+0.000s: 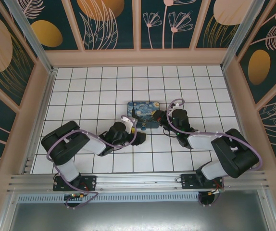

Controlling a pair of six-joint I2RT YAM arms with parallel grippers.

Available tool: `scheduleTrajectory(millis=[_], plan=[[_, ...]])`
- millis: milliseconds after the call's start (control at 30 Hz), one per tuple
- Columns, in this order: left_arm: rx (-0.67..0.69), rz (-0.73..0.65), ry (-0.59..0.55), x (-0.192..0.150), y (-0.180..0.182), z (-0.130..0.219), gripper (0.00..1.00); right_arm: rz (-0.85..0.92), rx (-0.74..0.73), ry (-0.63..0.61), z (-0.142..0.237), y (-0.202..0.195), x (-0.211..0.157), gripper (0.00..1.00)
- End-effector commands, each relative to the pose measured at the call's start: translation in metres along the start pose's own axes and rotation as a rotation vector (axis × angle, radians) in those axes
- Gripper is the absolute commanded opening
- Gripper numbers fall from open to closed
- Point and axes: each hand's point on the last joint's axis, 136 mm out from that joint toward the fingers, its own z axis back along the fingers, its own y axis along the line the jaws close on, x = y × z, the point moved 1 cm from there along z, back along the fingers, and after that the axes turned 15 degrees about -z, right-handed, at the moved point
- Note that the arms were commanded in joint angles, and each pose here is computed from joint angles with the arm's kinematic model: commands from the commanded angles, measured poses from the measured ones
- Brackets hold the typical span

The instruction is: Unlock the padlock with the key

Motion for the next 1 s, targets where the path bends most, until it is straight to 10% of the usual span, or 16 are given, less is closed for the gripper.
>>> scheduleTrajectory(millis=[0, 967], plan=[[-0.024, -0.039, -0.052, 0.014, -0.006, -0.007, 0.80, 0.002, 0.029, -0.010, -0.004, 0.011, 0.005, 0.00], [-0.102, -0.086, -0.050, 0.024, -0.016, -0.045, 0.82, -0.018, -0.001, -0.012, -0.014, -0.006, 0.014, 0.00]])
